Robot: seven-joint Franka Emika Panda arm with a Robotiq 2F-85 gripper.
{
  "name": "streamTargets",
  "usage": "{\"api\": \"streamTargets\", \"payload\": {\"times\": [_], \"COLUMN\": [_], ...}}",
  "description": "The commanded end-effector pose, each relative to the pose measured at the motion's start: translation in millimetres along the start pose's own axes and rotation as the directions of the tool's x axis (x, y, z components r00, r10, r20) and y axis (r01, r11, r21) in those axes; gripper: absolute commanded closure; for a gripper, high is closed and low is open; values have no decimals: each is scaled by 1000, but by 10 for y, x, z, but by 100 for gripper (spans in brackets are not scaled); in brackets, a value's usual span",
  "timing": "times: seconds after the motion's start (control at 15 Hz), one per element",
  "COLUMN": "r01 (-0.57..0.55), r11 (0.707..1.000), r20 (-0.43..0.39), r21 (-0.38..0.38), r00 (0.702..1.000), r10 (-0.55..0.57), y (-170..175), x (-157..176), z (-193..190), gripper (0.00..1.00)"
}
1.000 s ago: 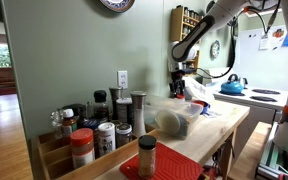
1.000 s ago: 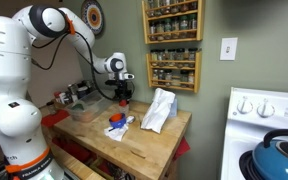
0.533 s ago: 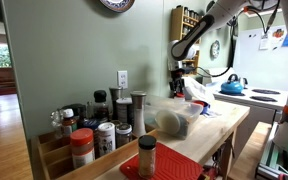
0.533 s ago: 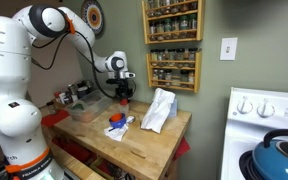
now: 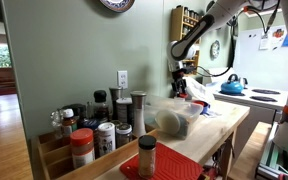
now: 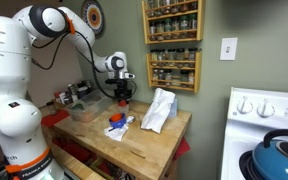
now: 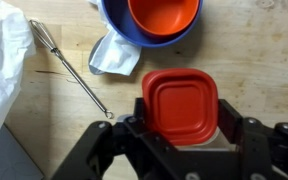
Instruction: Put the lid on the container
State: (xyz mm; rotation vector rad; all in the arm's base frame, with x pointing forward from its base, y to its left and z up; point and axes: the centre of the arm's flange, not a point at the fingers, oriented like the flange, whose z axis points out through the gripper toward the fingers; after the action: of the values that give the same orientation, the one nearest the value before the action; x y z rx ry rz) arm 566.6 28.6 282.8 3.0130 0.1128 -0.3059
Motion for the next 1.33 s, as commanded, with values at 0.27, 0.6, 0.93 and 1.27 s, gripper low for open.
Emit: {"api": "streamTargets", "payload": {"times": [0.27,0.6,0.93,1.27], "r01": [7,-4,-11,-15], "r11": [1000,1000,999,999], "r20": [-1,-1,-20,-5], "r21": [6,27,40,44], "r00": [1000,1000,1000,1000], "r10": [-7,4,12,15], "y": [-32,-41,-30,-52], "x": [82,105,136,161], "z": [33,72,57,103], "gripper": [54,54,54,54]}}
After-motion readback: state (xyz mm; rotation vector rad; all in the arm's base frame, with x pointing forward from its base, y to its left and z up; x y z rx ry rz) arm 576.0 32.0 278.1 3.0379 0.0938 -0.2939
